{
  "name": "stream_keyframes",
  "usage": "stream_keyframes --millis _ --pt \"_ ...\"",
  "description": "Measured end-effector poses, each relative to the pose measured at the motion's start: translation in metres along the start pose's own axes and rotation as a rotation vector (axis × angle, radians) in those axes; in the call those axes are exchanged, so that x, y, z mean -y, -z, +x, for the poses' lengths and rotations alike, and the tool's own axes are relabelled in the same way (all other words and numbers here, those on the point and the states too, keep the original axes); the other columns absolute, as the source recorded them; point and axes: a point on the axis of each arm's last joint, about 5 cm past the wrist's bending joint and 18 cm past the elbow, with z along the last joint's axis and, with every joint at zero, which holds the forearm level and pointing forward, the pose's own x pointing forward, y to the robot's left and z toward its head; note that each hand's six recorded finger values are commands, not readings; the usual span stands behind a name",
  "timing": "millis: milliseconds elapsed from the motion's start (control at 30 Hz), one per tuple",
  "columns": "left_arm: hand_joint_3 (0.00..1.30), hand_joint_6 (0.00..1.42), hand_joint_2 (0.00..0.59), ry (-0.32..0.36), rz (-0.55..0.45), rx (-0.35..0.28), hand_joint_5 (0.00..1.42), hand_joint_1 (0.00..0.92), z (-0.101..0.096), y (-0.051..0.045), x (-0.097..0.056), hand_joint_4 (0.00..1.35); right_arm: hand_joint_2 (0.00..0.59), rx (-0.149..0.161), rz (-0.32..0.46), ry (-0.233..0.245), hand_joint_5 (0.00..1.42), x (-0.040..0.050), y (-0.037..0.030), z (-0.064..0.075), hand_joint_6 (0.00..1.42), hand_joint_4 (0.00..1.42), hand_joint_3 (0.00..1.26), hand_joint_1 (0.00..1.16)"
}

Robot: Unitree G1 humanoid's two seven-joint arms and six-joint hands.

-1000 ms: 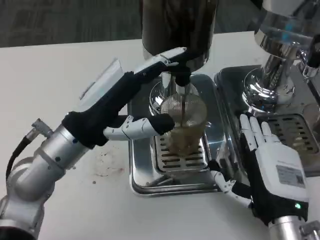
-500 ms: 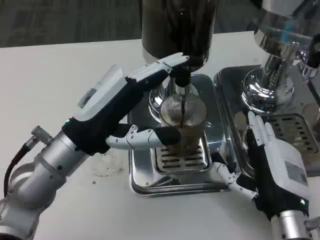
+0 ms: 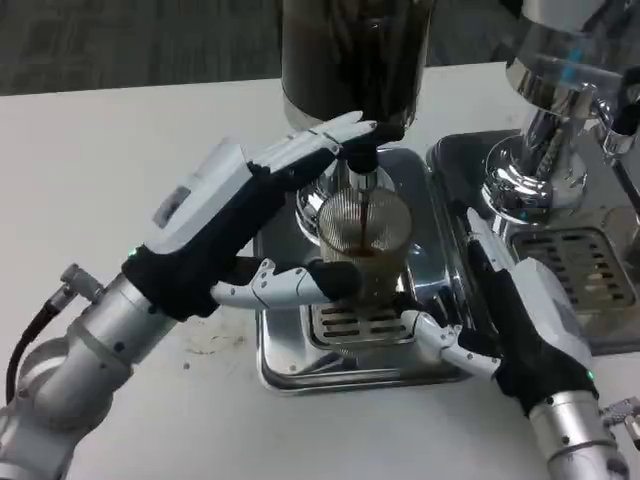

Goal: Grasp the cup under the faucet to collect the drink, then remove the cup.

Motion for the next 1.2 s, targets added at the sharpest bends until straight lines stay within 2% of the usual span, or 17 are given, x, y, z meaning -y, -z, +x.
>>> stream_keyframes --millis 167,367,600,800,1200 --pt "0.21 0.2 0.112 -0.007 -0.004 -0.007 0.25 0.0 -0.001 -0.0004 0.0 0.12 0.211 -0.007 0.031 -0.036 0.0 0.0021 0.0007 0.009 0.05 0.0 0.0 0.49" --pt "0.22 0.2 0.112 -0.017 -0.005 -0.011 0.26 0.0 -0.003 -0.0018 0.0 0.12 0.202 0.001 0.033 -0.069 0.0 0.0033 -0.0009 0.018 0.04 0.0 0.0 0.5" --pt "0.22 0.19 0.113 -0.018 0.004 -0.019 0.26 0.0 -0.004 -0.0025 -0.002 0.12 0.198 0.009 0.026 -0.078 0.0 0.0035 -0.0034 0.029 0.04 0.0 0.0 0.51" --pt "0.23 0.19 0.114 -0.021 0.006 -0.021 0.27 0.0 -0.006 -0.0026 -0.003 0.12 0.2 0.002 0.037 -0.089 0.0 -0.0009 -0.0051 0.039 0.03 0.0 0.0 0.52" --pt "0.23 0.18 0.124 -0.024 0.013 -0.03 0.26 0.0 -0.006 -0.0047 -0.003 0.12 0.203 0.002 0.062 -0.114 0.0 -0.0105 -0.0071 0.047 0.03 0.0 0.0 0.52"
